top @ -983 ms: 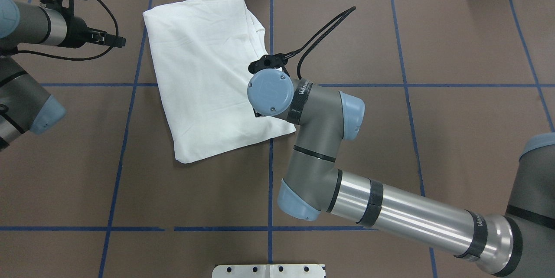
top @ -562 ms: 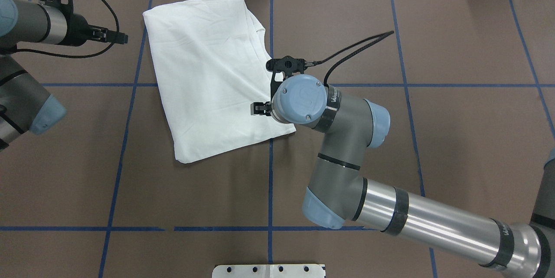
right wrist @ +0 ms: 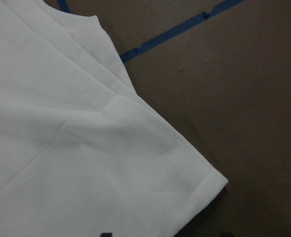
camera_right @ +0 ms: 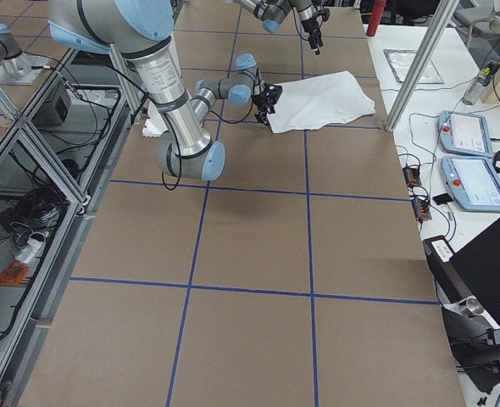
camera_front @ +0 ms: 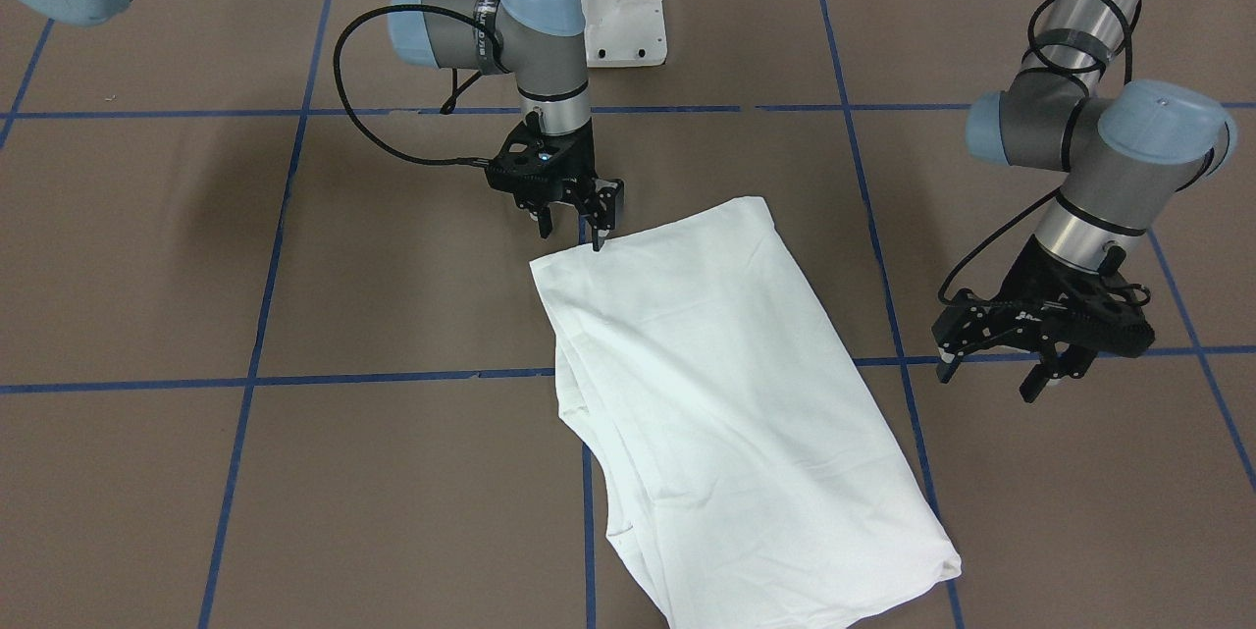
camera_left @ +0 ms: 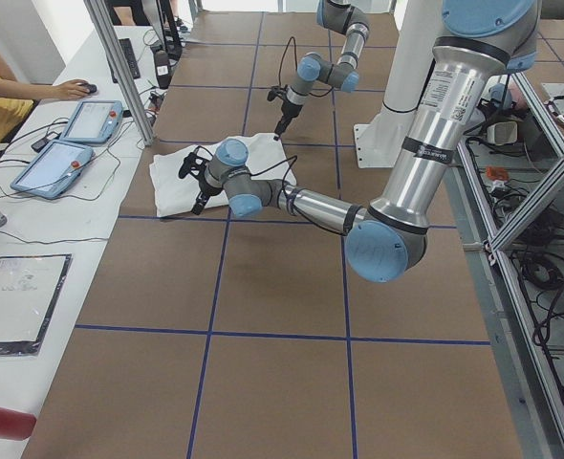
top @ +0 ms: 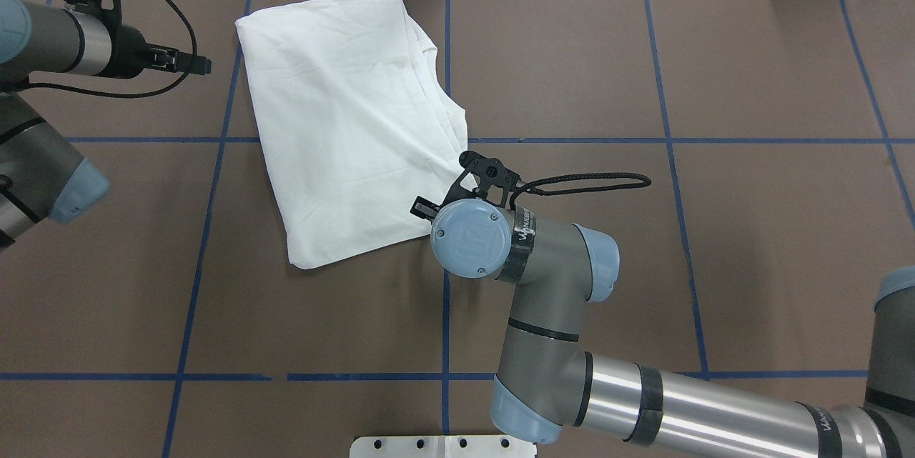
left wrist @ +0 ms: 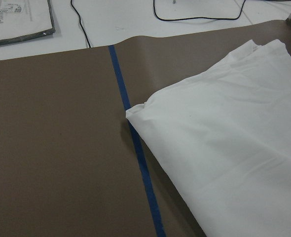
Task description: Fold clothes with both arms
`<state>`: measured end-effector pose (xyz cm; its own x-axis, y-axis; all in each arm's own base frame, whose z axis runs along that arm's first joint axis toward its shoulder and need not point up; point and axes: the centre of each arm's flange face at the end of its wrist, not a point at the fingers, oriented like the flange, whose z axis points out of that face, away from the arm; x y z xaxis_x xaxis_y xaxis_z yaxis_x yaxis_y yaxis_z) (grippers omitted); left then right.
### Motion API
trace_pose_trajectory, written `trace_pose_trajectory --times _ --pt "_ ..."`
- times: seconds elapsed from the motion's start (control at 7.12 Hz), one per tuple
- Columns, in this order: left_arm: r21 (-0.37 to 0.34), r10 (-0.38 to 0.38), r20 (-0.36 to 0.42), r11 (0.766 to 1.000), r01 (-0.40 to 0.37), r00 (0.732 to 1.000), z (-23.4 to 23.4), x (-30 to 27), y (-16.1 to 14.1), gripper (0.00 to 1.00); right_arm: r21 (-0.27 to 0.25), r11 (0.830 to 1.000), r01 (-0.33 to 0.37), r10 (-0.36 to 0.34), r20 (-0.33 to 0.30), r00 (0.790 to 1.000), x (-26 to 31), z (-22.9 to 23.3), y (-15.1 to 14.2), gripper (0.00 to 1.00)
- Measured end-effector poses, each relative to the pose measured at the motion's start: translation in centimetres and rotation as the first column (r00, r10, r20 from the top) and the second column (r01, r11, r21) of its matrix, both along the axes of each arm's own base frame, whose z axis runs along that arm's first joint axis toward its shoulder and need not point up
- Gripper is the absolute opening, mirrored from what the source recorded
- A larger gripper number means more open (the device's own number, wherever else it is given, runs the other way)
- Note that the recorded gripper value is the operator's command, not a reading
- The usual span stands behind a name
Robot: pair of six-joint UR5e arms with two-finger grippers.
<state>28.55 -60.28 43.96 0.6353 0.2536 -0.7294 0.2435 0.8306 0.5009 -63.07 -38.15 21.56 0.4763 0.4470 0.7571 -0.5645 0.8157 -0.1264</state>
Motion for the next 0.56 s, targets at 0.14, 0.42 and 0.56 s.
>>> trace_pose_trajectory --times 0.14,0.42,0.56 --pt "-0.001 0.001 0.000 1.000 -0.001 1.000 0.0 0.1 0.0 1.00 -0.039 0.998 -0.039 0.039 0.006 0.999 -0.2 0.1 0.1 0.72" --pt "-0.002 0.002 0.001 1.000 -0.002 1.000 0.2 0.1 0.0 1.00 -0.077 0.993 -0.094 0.095 0.015 0.995 -1.3 -0.1 0.2 0.72" --pt "-0.003 0.003 0.002 1.000 -0.003 1.000 0.3 0.1 0.0 1.00 -0.086 0.989 -0.117 0.118 0.016 0.993 -2.2 -0.5 0.3 0.72"
